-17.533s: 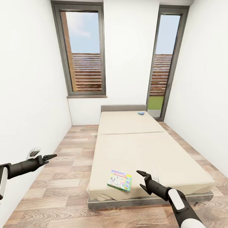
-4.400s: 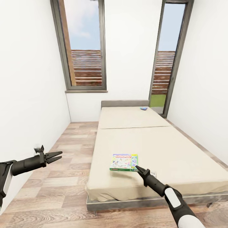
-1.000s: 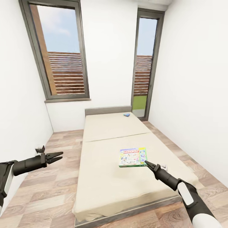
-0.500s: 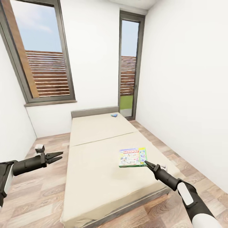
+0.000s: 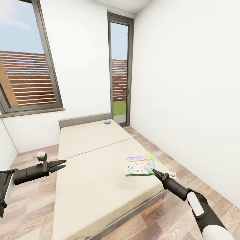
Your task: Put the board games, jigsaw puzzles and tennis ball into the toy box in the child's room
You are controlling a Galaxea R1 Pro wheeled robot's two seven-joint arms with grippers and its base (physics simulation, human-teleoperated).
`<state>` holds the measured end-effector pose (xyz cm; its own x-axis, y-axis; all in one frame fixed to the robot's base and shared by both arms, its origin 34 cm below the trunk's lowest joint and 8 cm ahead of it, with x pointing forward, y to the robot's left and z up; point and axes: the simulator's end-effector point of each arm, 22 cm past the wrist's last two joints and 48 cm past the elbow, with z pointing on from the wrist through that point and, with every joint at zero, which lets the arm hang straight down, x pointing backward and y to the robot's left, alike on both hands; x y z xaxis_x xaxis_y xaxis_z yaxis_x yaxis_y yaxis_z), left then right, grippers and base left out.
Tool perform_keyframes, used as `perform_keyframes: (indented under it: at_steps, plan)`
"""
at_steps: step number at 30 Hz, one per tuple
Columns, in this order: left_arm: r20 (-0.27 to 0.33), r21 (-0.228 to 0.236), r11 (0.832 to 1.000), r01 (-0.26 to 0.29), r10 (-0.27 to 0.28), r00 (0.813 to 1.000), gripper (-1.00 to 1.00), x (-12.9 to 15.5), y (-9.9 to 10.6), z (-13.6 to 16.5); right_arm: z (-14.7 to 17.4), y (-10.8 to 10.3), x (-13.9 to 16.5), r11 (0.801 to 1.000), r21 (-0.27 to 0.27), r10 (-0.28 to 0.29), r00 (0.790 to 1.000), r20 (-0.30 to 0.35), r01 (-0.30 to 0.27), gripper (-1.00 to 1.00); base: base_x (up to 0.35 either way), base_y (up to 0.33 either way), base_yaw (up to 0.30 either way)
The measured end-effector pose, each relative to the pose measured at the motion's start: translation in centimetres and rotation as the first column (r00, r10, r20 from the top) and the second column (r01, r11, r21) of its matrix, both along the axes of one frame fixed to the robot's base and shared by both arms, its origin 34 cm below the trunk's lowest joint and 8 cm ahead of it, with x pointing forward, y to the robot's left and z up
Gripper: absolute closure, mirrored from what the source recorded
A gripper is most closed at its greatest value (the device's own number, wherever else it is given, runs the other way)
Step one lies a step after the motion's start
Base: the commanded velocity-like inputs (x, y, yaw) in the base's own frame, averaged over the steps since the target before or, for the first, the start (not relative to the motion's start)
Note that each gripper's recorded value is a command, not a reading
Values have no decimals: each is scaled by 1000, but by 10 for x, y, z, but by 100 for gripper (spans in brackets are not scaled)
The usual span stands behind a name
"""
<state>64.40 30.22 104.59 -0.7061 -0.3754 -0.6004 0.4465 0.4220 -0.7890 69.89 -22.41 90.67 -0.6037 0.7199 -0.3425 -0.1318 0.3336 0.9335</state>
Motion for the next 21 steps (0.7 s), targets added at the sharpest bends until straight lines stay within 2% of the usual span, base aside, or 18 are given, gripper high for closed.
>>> perform_keyframes:
  at_steps: [21]
  plan:
    - [0, 1, 1000, 0, 0, 1000, -100, -3, 0, 27, 27, -1, -3, 1000, -3, -3, 1000, 3, 3, 100, 0, 0, -278]
